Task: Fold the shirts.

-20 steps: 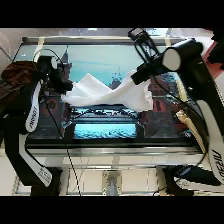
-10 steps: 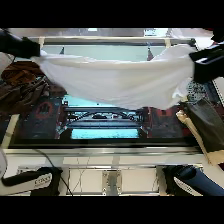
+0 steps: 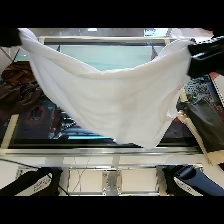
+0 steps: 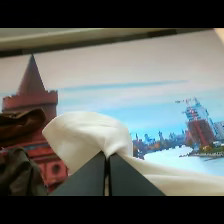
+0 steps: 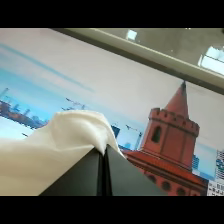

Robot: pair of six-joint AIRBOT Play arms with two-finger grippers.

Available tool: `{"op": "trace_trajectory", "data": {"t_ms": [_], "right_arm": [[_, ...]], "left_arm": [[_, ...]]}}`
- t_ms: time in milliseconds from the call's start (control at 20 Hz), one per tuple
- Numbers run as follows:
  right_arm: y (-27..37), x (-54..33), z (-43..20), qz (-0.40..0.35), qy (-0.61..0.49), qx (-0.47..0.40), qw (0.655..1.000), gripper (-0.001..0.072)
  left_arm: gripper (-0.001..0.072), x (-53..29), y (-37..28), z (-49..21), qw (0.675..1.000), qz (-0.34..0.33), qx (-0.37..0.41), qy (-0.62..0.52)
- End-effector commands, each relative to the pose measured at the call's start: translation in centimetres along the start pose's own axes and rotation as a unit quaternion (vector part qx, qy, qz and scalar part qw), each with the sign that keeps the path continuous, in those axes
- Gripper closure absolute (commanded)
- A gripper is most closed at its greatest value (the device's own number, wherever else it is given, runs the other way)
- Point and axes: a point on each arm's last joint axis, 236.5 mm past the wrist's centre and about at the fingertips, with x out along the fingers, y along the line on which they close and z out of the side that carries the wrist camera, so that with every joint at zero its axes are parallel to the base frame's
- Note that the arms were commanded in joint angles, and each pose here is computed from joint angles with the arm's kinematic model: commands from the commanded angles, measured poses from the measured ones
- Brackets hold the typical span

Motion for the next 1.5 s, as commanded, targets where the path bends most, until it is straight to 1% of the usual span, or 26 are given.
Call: {"op": "trace_trajectory", "data": {"t_ms": [0,100,200,250,350,500,550,600,650,700,750,900,950,1050,1150,1250,1350,1450], "right_arm": [[-1.2,9.1,-6.4,-0.050,0.095,-0.029,0.994,0.0684],[-2.3,15.2,-12.8,-0.058,0.165,0.007,0.984,0.0684],[-2.9,20.5,-18.4,-0.050,0.200,0.069,0.976,0.0683],[-2.8,23.1,-20.6,-0.039,0.199,0.104,0.974,0.0683],[-2.8,27.0,-23.2,-0.028,0.181,0.161,0.970,0.0683],[-2.9,31.2,-23.5,-0.033,0.118,0.213,0.969,0.0681],[-2.9,32.1,-23.0,-0.033,0.093,0.237,0.966,0.0677],[-3.0,32.6,-22.3,-0.034,0.071,0.267,0.960,0.0601],[-3.3,32.7,-21.6,-0.035,0.055,0.285,0.956,0.0448],[-3.9,32.4,-20.9,-0.038,0.041,0.293,0.955,0.0343],[-4.2,32.0,-20.4,-0.039,0.037,0.293,0.954,0.0340],[-6.9,28.2,-19.6,-0.061,0.061,0.296,0.951,0.0341],[-8.0,26.2,-19.8,-0.073,0.084,0.285,0.952,0.0341],[-10.1,21.3,-21.0,-0.112,0.145,0.249,0.951,0.0341],[-11.4,15.9,-22.1,-0.141,0.200,0.206,0.947,0.0341],[-10.9,11.5,-24.2,-0.145,0.242,0.200,0.938,0.0341],[-8.8,8.5,-28.3,-0.134,0.284,0.229,0.921,0.0342],[-4.2,6.6,-33.4,-0.092,0.316,0.282,0.901,0.0343]], "left_arm": [[0.0695,10.1,1.8,-5.3,0.996,0.030,-0.019,0.083],[0.0695,16.4,3.6,-7.3,0.992,0.067,-0.041,0.098],[0.0695,22.3,4.0,-9.3,0.990,0.076,-0.061,0.097],[0.0695,24.9,3.8,-10.4,0.990,0.074,-0.069,0.096],[0.0695,28.9,3.6,-12.4,0.989,0.071,-0.082,0.096],[0.0693,32.2,3.1,-14.2,0.989,0.063,-0.096,0.090],[0.0627,32.4,3.1,-13.7,0.990,0.063,-0.096,0.078],[0.0343,32.4,3.3,-12.8,0.992,0.063,-0.094,0.061],[0.0021,32.0,3.6,-11.6,0.993,0.066,-0.089,0.050],[0.0006,31.1,4.2,-10.1,0.993,0.076,-0.080,0.044],[0.0003,29.8,5.1,-8.6,0.993,0.093,-0.066,0.039],[0.0003,23.2,9.6,-3.0,0.984,0.179,-0.014,0.020],[0.0004,20.7,10.7,-1.5,0.980,0.196,-0.012,0.006],[0.0004,15.7,12.8,-0.1,0.976,0.216,-0.033,-0.008],[0.0004,11.8,14.5,-1.7,0.970,0.237,-0.059,0.025],[0.0004,8.5,16.1,-4.5,0.960,0.258,-0.076,0.072],[0.0004,7.1,17.2,-7.8,0.954,0.267,-0.090,0.105],[0.0004,7.1,16.7,-12.6,0.949,0.254,-0.108,0.155]]}}
